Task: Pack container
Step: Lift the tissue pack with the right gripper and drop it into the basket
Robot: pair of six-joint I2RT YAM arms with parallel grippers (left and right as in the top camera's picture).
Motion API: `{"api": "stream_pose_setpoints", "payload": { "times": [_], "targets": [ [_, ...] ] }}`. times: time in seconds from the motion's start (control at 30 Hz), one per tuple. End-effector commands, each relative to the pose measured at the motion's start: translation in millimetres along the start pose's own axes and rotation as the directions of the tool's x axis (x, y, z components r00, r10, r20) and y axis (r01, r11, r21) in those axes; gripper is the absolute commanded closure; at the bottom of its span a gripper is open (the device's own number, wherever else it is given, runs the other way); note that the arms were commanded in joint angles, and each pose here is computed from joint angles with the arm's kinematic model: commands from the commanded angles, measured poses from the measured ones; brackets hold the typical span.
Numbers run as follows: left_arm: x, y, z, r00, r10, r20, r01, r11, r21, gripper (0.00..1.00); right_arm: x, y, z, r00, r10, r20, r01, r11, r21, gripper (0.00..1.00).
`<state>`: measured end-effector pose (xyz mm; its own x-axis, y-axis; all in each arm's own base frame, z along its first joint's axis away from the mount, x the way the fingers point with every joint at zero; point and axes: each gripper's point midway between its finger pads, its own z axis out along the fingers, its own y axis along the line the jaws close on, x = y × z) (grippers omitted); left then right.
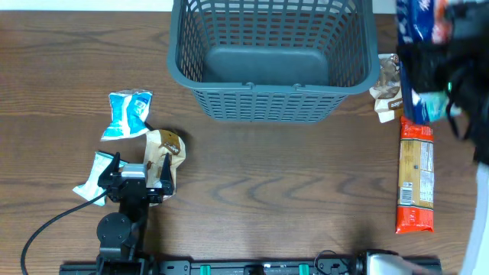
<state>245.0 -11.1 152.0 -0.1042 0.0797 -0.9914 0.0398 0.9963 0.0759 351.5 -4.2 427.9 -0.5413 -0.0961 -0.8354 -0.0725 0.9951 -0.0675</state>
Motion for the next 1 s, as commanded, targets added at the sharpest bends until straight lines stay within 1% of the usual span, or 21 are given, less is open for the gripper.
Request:
{"api": "stream_pose_setpoints", "payload": {
  "times": [0.0,0.1,0.17,0.33,0.53,0.77,0.83,0.87,0.97],
  "targets": [
    [16.5,0.7,0.3,0.999,0.010,-0.053,-0.010,1.000,-0.009,0.01,-27.4,34.2,7.3,0.988,-0.148,0.048,0.154,0.972,-0.179,0.99],
    [16.5,0.7,0.3,0.999,0.010,-0.053,-0.010,1.000,-0.009,0.01,-35.5,60.3,16.6,0.959,-0.272,0.076,0.283,0.920,-0.273,0.99],
    [16.5,0.7,0.3,0.999,0.010,-0.053,-0.010,1.000,-0.009,0.01,-36.5,79.6,21.7,0.923,-0.369,0.111,0.385,0.864,-0.325,0.99],
    [16.5,0.7,0.3,0.999,0.010,-0.053,-0.010,1.000,-0.009,0.01,-30.3,119.1,37.9,0.840,-0.518,0.164,0.537,0.749,-0.388,0.99],
    [16.5,0.7,0.3,0.999,0.010,-0.053,-0.010,1.000,-0.009,0.01,-30.3,152.5,62.3,0.800,-0.564,0.204,0.592,0.686,-0.423,0.99],
    [16.5,0.7,0.3,0.999,0.010,-0.053,-0.010,1.000,-0.009,0.01,-41.9,166.8,95.1,0.770,-0.596,0.226,0.635,0.682,-0.362,0.99],
    [16.5,0.7,0.3,0.999,0.010,-0.053,-0.010,1.000,-0.009,0.01,-43.2,169.9,102.1,0.770,-0.594,0.235,0.636,0.680,-0.366,0.98],
    [16.5,0.7,0.3,0.999,0.010,-0.053,-0.010,1.000,-0.009,0.01,-42.3,172.0,108.1,0.770,-0.593,0.234,0.635,0.678,-0.372,0.96],
    [16.5,0.7,0.3,0.999,0.010,-0.053,-0.010,1.000,-0.009,0.01,-34.2,175.8,124.9,0.773,-0.599,0.209,0.627,0.673,-0.392,0.95]
  ]
}}
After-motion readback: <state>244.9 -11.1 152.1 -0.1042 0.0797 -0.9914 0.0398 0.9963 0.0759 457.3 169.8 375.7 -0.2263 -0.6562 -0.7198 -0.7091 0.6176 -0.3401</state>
